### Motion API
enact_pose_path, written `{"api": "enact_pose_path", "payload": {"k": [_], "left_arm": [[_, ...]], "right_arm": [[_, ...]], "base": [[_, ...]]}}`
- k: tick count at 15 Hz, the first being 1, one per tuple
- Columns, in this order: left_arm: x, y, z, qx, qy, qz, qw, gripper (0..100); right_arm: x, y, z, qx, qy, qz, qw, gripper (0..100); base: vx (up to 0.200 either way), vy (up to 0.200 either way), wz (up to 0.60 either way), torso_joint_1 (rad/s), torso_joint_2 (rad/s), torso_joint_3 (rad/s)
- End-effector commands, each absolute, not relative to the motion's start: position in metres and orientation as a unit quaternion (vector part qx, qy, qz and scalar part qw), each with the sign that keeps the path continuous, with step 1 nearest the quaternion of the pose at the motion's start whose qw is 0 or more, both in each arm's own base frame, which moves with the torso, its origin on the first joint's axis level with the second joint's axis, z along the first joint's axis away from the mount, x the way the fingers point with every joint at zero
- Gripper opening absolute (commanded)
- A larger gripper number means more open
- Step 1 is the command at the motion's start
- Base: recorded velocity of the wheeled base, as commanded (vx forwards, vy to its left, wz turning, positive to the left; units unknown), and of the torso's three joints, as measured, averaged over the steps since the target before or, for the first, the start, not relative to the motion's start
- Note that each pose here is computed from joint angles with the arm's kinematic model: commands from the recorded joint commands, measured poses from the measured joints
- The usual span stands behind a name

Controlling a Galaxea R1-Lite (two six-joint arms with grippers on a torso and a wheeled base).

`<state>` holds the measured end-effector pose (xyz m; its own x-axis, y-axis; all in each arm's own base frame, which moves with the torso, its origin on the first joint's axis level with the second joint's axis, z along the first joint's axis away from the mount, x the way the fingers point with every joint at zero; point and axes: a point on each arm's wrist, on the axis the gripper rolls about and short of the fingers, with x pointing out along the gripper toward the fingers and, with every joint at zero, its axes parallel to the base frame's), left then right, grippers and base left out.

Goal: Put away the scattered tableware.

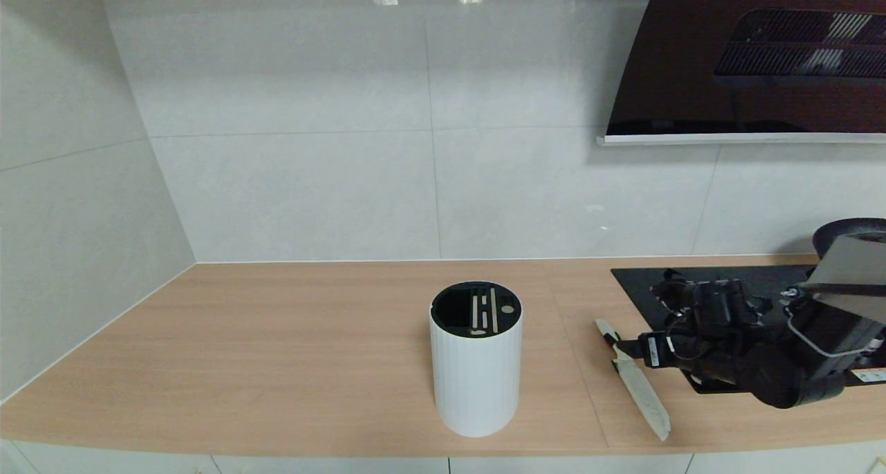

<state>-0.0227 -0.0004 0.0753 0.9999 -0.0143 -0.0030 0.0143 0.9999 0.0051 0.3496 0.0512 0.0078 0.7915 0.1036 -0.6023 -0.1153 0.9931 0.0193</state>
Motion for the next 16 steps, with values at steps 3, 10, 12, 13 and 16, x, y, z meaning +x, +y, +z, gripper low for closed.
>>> {"api": "enact_pose_path", "payload": {"k": [3,10,12,13,16], "left_arm": [[-0.023,0.000,0.075,0.003,0.002,-0.007,1.000,100],[-0.023,0.000,0.075,0.002,0.002,-0.007,1.000,100],[-0.023,0.000,0.075,0.003,0.002,-0.007,1.000,100],[-0.023,0.000,0.075,0.003,0.002,-0.007,1.000,100],[-0.023,0.000,0.075,0.003,0.002,-0.007,1.000,100]], "right_arm": [[0.361,0.058,-0.043,-0.019,0.357,0.054,0.932,100],[0.375,0.060,-0.053,-0.016,0.350,0.050,0.935,100],[0.377,0.060,-0.055,-0.016,0.350,0.050,0.935,100],[0.377,0.061,-0.056,-0.017,0.350,0.051,0.935,100],[0.378,0.061,-0.058,-0.016,0.351,0.052,0.935,100]], "base": [[0.000,0.000,0.00,0.000,0.00,0.000],[0.000,0.000,0.00,0.000,0.00,0.000],[0.000,0.000,0.00,0.000,0.00,0.000],[0.000,0.000,0.00,0.000,0.00,0.000],[0.000,0.000,0.00,0.000,0.00,0.000]]}}
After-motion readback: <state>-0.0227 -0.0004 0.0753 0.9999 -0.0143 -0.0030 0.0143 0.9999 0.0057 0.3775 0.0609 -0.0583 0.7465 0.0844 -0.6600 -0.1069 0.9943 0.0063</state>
